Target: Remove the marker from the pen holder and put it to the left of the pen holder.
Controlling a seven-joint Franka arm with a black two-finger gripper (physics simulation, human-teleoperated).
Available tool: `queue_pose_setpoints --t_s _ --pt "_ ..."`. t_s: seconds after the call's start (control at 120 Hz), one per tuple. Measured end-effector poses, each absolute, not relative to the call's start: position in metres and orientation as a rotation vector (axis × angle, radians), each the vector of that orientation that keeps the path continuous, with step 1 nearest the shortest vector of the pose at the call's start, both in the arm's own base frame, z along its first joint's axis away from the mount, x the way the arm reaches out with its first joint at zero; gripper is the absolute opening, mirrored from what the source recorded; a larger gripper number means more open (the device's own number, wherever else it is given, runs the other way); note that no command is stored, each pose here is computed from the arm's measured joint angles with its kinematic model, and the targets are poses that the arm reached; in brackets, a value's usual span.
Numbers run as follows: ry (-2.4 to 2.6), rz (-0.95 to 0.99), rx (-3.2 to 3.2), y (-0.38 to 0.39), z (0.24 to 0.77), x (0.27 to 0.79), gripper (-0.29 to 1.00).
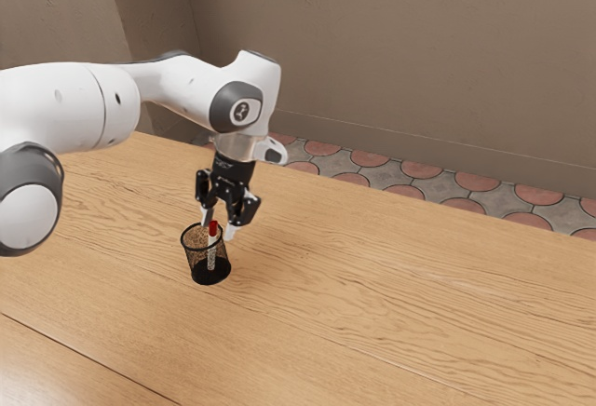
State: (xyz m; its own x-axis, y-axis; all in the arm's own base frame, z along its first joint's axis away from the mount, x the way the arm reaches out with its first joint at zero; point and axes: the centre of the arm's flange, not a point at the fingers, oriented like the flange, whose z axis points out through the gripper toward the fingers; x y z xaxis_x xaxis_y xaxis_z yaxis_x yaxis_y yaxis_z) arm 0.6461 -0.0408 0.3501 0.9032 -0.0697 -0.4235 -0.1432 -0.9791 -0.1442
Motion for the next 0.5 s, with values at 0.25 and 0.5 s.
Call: queue_pose_setpoints --t_s 0.25,0.5 --pt "0.133 0.646 -2.894 -0.026 0.345 0.649 0.15" --pt "0.084 0.643 -2.887 -0.007 0.346 0.652 0.04"
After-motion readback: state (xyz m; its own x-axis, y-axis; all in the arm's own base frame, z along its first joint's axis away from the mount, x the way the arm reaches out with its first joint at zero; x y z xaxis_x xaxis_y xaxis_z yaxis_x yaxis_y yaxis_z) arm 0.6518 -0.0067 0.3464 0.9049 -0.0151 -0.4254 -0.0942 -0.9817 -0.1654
